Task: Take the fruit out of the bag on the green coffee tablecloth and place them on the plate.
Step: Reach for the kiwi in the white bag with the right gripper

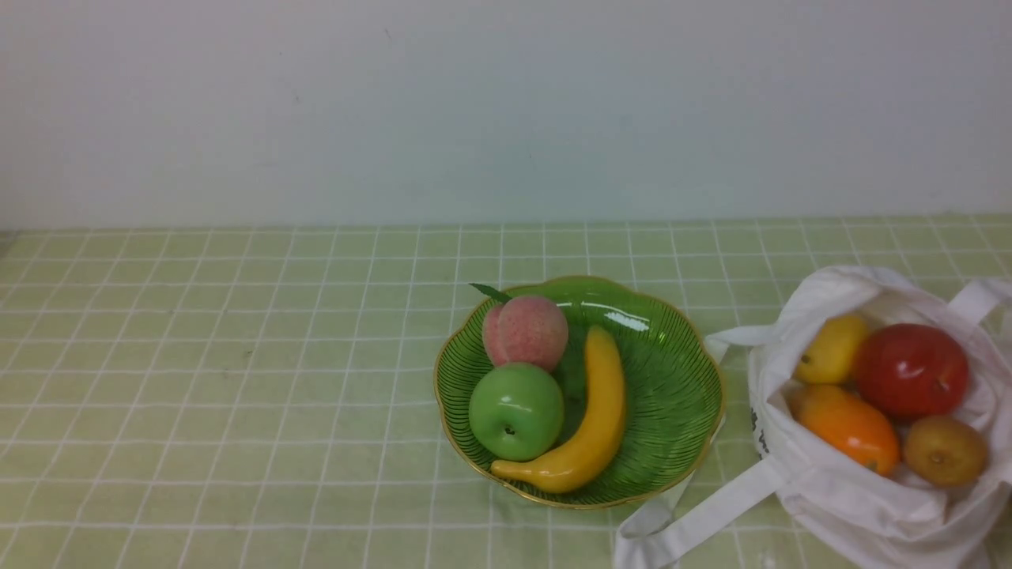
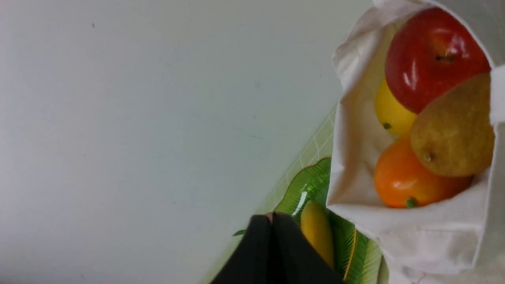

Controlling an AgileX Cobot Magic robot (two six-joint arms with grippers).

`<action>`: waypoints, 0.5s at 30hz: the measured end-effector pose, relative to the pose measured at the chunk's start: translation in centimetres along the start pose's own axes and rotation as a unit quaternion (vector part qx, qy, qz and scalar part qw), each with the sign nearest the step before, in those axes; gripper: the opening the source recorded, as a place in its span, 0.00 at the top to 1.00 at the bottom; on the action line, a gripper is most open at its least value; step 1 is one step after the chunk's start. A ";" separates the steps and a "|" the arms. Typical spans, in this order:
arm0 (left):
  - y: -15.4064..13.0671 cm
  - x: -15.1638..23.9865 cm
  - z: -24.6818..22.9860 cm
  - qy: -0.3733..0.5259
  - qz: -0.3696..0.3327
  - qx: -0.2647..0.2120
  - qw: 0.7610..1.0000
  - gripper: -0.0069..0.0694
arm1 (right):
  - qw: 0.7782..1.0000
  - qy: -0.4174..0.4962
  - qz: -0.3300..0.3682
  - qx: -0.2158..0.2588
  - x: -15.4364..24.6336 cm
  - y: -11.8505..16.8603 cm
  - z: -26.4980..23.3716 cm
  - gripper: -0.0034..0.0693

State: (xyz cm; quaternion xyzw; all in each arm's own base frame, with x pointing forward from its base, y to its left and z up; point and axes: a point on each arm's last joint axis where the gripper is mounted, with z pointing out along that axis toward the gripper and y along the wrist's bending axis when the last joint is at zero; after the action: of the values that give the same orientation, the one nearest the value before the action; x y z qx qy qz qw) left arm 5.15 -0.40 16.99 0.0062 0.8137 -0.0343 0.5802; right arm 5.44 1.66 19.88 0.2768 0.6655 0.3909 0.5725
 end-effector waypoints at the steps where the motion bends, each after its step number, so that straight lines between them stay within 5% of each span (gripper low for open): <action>1: 0.0 0.0 0.0 0.000 0.000 0.000 1.000 0.92 | 1.000 -0.003 -0.027 -0.008 -0.3 0.6 -0.1 0.97; 4: 0.0 0.0 0.0 0.000 0.000 0.000 1.000 0.92 | 0.990 -0.030 -0.133 -0.046 -2.5 4.3 -0.9 0.97; 8: 0.0 0.0 0.0 0.000 0.000 0.000 1.000 0.92 | 0.972 0.019 -0.231 -0.026 -4.1 7.3 -0.2 0.97; 13: 0.0 0.0 0.0 0.000 0.000 0.000 1.000 0.92 | 0.921 0.207 -0.315 0.098 -5.7 8.9 4.2 0.97; 15: 0.0 0.0 0.0 0.000 0.000 0.000 1.000 0.92 | 0.882 0.292 -0.320 0.183 -6.6 8.3 7.2 0.95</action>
State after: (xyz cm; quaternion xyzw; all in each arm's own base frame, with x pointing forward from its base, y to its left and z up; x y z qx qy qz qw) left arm 5.15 -0.40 16.99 0.0062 0.8137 -0.0343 0.5802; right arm 13.10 2.24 30.11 0.0216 0.9146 0.1212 0.3852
